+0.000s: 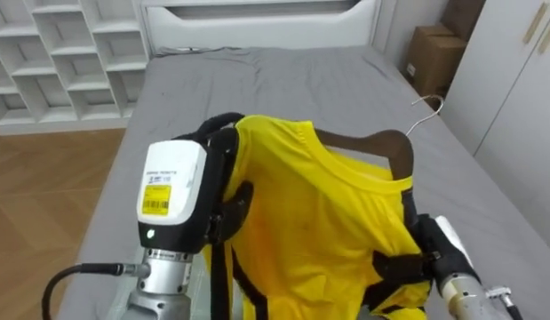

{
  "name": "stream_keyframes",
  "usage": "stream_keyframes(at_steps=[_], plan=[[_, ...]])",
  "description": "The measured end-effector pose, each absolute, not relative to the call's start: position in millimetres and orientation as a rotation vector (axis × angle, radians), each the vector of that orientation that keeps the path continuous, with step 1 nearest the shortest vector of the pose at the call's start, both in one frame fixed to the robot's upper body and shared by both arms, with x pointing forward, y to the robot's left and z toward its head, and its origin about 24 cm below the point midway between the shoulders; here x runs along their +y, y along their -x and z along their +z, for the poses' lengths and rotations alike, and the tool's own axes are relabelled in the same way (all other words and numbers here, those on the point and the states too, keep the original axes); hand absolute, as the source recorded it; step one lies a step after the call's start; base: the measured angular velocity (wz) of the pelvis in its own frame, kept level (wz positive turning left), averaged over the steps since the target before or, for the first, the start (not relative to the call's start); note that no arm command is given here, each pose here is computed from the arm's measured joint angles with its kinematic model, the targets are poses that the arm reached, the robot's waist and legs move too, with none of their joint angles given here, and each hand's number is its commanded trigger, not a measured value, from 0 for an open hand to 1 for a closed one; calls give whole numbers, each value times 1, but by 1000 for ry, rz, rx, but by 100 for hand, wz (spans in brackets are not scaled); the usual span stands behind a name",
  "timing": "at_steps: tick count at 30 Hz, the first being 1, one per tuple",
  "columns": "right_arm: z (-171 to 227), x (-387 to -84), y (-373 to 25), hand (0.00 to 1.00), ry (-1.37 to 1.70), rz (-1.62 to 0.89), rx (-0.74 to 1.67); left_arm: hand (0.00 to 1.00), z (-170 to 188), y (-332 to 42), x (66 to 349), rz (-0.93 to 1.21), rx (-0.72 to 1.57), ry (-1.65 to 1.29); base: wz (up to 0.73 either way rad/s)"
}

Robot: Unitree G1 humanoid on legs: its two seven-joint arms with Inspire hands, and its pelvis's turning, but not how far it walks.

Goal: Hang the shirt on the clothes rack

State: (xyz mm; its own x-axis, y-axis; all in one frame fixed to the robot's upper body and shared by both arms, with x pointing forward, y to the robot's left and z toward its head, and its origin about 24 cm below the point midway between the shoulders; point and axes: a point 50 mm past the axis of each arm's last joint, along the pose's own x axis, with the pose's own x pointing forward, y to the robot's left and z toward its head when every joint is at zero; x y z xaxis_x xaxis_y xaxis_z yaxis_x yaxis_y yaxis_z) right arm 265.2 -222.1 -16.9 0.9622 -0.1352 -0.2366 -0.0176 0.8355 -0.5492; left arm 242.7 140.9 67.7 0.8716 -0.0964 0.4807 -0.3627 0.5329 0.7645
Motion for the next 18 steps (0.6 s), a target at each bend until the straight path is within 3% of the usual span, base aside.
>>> stream_keyframes(at_steps=[7, 18], plan=[[4, -237, -259, 100, 803, -155, 181, 0, 53, -236, 151, 118, -389, -1036, -11], [24, -237, -260, 100, 989, -250, 49, 0, 43, -232, 160, 69, -267, -988, -2]])
